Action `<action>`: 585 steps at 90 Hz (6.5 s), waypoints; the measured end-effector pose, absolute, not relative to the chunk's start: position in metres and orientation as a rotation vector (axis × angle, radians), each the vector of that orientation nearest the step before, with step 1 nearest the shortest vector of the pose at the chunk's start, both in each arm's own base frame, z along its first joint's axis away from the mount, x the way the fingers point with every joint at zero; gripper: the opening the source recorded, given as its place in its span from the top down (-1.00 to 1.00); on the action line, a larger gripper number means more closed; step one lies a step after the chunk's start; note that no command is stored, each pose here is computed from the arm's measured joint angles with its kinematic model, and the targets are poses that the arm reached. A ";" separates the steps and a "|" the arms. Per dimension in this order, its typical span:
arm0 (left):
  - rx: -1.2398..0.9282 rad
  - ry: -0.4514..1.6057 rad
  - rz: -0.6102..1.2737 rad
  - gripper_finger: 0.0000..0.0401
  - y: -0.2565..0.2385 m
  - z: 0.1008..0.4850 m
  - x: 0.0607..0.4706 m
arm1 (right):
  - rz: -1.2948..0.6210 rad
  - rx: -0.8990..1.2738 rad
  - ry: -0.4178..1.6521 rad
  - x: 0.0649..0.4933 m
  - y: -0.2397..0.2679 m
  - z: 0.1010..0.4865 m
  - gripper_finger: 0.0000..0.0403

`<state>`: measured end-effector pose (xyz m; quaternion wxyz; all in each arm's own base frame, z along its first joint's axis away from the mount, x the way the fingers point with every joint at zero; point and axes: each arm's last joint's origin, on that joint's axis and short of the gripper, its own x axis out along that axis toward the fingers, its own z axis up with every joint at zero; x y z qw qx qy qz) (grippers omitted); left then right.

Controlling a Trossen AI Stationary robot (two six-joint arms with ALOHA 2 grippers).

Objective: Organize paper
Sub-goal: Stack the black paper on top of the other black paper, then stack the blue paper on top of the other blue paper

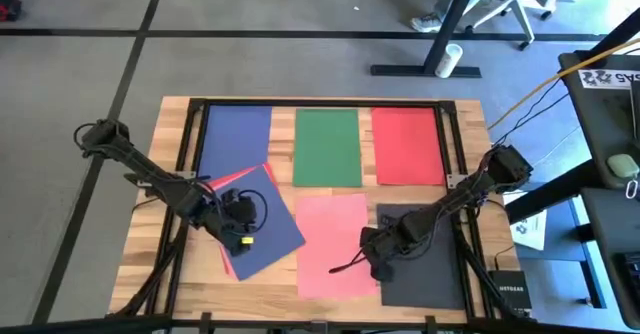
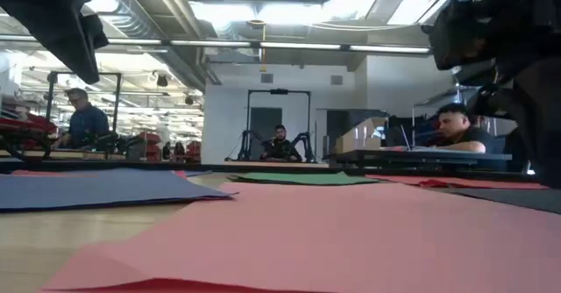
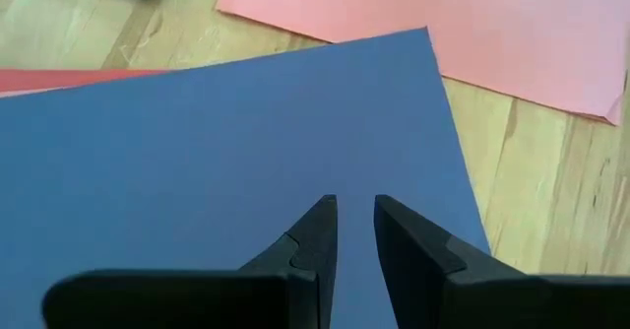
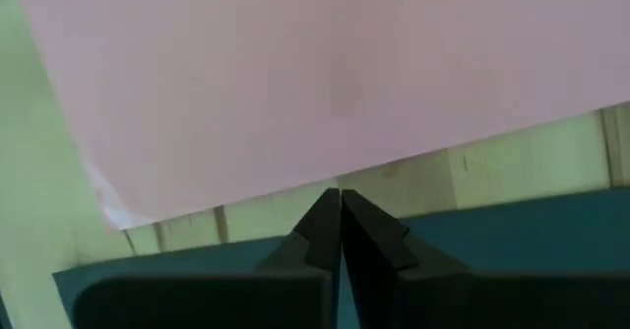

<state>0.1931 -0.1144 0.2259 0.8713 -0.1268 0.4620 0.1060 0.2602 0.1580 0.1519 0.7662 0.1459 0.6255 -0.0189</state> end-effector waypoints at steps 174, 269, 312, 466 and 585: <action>-0.225 0.965 0.173 0.72 -0.126 0.226 0.185 | 0.254 -0.606 0.956 0.407 0.153 0.125 0.47; -0.224 0.992 0.143 0.72 -0.127 0.225 0.184 | 0.351 -0.672 0.946 0.426 0.142 0.133 1.00; -0.250 0.895 -0.092 0.72 -0.167 0.234 0.169 | 0.210 -0.653 1.012 0.446 0.125 0.190 1.00; -0.057 1.182 0.112 0.97 -0.212 0.134 0.190 | -0.129 -0.534 1.031 0.470 0.028 0.241 1.00; -0.177 1.248 -0.021 0.97 -0.264 0.135 0.129 | -0.257 -0.311 0.671 0.486 -0.123 0.264 0.99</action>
